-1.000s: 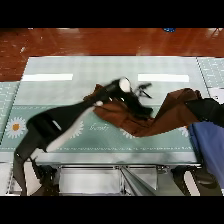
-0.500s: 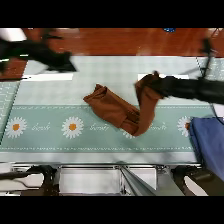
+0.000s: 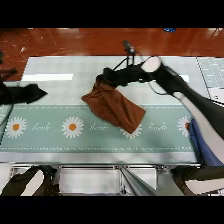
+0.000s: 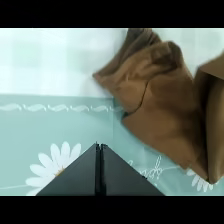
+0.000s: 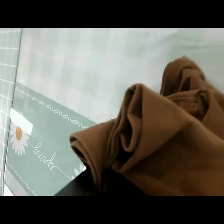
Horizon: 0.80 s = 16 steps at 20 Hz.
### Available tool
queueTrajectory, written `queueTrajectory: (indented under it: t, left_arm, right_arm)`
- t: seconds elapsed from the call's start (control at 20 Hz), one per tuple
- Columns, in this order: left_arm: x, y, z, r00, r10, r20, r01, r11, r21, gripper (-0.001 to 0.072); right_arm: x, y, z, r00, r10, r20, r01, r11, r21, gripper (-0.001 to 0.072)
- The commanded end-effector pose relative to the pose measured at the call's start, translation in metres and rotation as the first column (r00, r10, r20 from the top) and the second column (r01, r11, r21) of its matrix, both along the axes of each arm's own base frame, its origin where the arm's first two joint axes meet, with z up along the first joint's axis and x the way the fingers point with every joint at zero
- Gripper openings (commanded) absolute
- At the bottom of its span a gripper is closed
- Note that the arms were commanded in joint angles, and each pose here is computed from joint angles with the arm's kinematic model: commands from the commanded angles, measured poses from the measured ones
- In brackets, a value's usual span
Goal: Fold the shirts.
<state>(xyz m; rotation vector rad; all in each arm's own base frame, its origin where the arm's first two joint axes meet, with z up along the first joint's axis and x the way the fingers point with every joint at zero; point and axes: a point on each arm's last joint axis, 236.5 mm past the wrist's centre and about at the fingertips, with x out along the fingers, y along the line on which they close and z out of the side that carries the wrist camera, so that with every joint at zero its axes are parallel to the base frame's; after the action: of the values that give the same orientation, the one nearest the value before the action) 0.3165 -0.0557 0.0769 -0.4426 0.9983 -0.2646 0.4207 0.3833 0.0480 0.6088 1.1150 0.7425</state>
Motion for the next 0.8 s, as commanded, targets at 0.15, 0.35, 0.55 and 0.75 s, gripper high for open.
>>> queueTrajectory:
  t: [0.15,0.35,0.55,0.75]
  left_arm:
    - [-0.010,-0.028,-0.051,1.000,-0.007,-0.030,0.006,0.999,-0.034,0.0021]
    - [0.026,-0.006,-0.002,0.991,0.073,0.110,-0.070,0.997,-0.036,0.0021]
    - [0.044,0.018,0.071,0.959,0.128,0.252,-0.119,0.992,-0.052,0.0022]
    - [0.039,0.000,0.087,0.956,0.097,0.276,-0.075,0.993,-0.089,0.0022]
  right_arm:
    - [-0.017,0.039,-0.030,0.992,0.084,-0.093,-0.081,0.996,0.028,0.0419]
    - [-0.005,-0.050,0.043,0.995,0.091,-0.043,-0.090,0.996,0.014,0.0418]
    - [-0.023,-0.223,0.102,0.984,-0.105,0.147,0.157,0.899,-0.408,0.0418]
    - [-0.092,-0.326,0.059,0.863,-0.447,0.236,0.498,0.674,-0.545,0.0418]
